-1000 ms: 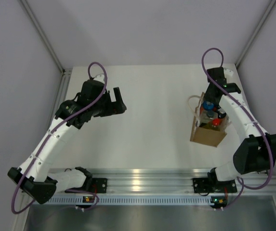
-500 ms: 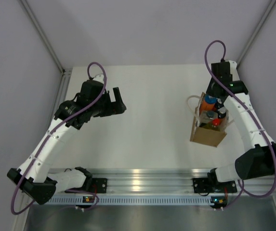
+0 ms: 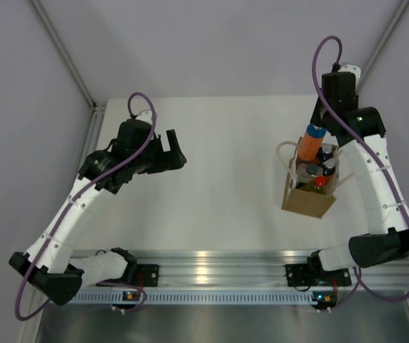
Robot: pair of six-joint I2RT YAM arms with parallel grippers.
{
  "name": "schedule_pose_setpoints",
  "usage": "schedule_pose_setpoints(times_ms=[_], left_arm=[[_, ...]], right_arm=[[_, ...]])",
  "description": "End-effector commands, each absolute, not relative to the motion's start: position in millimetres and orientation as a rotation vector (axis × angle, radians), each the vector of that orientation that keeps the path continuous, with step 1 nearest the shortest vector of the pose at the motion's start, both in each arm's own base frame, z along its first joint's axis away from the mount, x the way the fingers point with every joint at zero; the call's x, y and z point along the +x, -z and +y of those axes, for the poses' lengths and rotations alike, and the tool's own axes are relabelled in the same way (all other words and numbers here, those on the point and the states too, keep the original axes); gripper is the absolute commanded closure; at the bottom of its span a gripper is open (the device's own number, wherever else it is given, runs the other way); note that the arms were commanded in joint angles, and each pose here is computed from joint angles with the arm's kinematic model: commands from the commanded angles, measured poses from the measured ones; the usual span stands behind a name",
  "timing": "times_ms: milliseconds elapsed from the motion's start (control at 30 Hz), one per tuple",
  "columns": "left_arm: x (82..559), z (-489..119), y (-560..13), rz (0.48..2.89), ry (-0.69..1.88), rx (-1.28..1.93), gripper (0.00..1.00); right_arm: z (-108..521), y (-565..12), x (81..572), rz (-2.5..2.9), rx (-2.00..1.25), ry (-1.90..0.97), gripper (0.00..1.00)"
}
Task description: Take the personal care products out of the canvas bag
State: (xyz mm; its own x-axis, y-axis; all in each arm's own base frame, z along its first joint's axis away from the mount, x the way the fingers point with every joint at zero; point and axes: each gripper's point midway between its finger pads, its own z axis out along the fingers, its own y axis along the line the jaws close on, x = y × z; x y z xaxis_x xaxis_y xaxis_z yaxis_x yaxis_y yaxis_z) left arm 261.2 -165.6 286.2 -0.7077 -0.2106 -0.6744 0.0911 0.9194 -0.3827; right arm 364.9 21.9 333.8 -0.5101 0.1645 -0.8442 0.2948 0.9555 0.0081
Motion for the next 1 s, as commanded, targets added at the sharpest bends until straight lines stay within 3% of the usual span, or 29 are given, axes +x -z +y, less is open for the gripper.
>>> schedule_pose_setpoints(times_ms=[0,567,967], left_arm=[[265,-165,-301,2.231,0.519,-0.070,0.01],[263,-161,-299,2.227,0.507,-0.086,0.02],[259,-154,-302,2.206,0.491,-0.095,0.01]], right_arm=[[28,-386,362,1.997,0.299,0.142,1.00],[78,-462,364,1.869,0.126,0.002,1.00],[168,-449,379,1.899,-0.050,-0.162,1.00]])
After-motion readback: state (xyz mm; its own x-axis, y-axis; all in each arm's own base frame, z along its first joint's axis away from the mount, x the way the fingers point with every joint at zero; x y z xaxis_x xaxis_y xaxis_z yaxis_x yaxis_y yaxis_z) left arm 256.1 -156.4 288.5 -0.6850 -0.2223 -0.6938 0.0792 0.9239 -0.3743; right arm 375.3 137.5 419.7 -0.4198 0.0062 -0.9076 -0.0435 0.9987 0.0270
